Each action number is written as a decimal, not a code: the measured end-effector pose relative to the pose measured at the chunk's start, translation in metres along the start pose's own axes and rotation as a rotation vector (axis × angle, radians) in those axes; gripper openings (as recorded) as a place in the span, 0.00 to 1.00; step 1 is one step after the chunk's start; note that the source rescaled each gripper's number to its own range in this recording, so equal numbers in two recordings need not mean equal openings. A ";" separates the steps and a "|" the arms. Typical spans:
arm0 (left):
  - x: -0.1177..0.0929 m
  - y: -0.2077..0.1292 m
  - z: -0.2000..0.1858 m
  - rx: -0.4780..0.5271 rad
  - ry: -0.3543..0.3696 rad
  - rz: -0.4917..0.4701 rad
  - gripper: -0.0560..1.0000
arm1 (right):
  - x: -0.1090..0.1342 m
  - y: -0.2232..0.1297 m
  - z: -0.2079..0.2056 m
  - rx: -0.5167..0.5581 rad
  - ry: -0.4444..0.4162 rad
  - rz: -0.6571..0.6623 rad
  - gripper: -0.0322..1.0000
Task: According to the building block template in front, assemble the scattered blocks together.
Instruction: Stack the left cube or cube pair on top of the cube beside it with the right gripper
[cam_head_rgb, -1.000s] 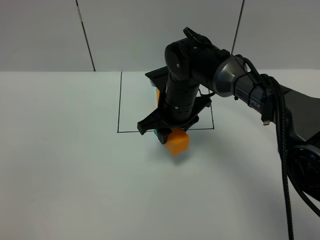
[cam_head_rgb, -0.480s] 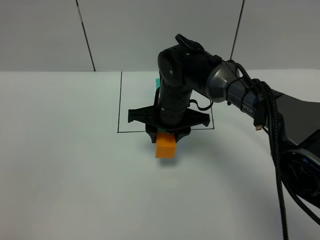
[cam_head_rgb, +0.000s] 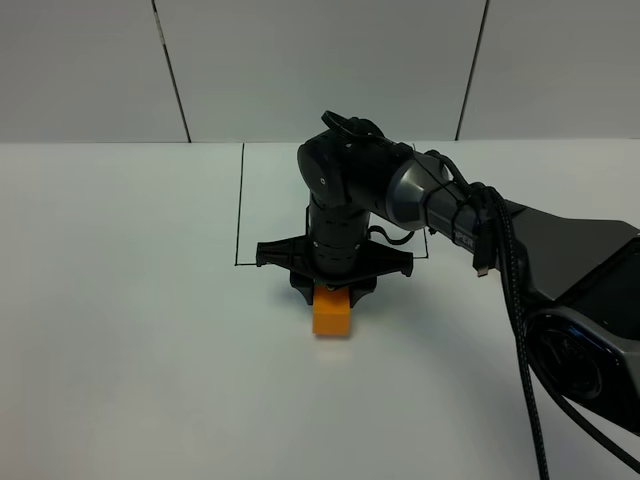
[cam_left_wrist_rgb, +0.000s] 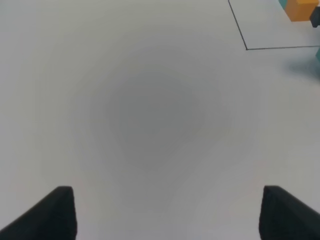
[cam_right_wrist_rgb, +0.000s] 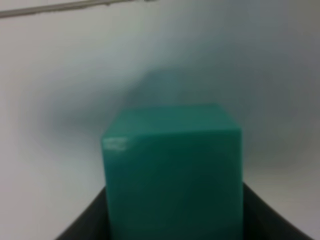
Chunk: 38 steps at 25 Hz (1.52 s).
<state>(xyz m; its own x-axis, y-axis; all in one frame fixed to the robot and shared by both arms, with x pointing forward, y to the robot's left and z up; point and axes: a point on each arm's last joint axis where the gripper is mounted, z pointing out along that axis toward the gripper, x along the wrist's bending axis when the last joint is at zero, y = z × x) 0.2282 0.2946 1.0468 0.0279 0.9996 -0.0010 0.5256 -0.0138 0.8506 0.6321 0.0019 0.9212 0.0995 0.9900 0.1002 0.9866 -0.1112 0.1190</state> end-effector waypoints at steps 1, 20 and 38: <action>0.000 0.000 0.000 0.000 0.000 0.000 0.69 | 0.000 0.000 0.001 -0.001 -0.004 0.002 0.05; 0.000 0.000 0.000 0.000 0.000 0.001 0.69 | 0.006 -0.010 0.019 0.000 -0.057 -0.120 0.05; 0.000 0.000 0.000 0.000 0.000 0.001 0.69 | 0.006 -0.010 0.018 0.009 -0.058 -0.164 0.98</action>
<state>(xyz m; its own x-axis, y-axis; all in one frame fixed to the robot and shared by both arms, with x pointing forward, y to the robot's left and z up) 0.2282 0.2946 1.0468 0.0284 0.9996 -0.0002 0.5256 -0.0148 0.8506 0.6247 0.0109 0.9028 -0.0563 0.9981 0.0230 0.9913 0.0532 0.1200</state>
